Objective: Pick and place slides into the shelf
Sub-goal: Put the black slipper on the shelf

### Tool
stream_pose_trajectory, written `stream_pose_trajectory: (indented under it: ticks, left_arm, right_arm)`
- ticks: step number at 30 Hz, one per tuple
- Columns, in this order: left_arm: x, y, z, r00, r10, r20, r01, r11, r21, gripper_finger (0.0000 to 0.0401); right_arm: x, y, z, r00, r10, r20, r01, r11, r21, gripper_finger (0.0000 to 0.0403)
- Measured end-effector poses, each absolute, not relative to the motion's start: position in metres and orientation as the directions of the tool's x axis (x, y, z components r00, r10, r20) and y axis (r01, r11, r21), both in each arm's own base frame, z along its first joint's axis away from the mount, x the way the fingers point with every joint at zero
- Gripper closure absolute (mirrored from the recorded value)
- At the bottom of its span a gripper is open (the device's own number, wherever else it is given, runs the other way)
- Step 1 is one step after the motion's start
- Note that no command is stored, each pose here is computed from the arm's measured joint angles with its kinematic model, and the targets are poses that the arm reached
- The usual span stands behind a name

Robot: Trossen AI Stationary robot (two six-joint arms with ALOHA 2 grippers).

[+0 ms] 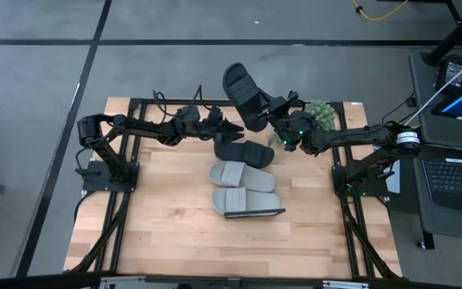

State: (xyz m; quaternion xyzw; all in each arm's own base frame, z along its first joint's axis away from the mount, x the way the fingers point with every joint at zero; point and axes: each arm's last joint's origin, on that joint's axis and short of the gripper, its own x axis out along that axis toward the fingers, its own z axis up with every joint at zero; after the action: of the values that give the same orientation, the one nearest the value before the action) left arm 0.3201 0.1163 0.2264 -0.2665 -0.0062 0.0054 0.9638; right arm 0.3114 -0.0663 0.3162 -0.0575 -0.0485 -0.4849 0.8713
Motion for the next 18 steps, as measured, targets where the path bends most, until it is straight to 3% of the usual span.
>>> stream_pose_trajectory:
  ticks: [10, 18]
  left_arm:
    - [0.3184, 0.1205, 0.2258, 1.0, 0.019, 0.004, -0.014, 0.866, -0.501, 0.0173]
    - [0.3204, 0.1182, 0.2262, 0.989, 0.149, 0.01, -0.129, 0.885, -0.447, 0.0157]
  right_arm:
    - [0.3114, -0.0663, 0.3162, 0.525, -0.839, 0.14, 0.851, 0.523, -0.053, 0.04]
    - [0.3114, -0.0663, 0.3163, 0.525, -0.839, 0.141, 0.851, 0.523, -0.052, 0.04]
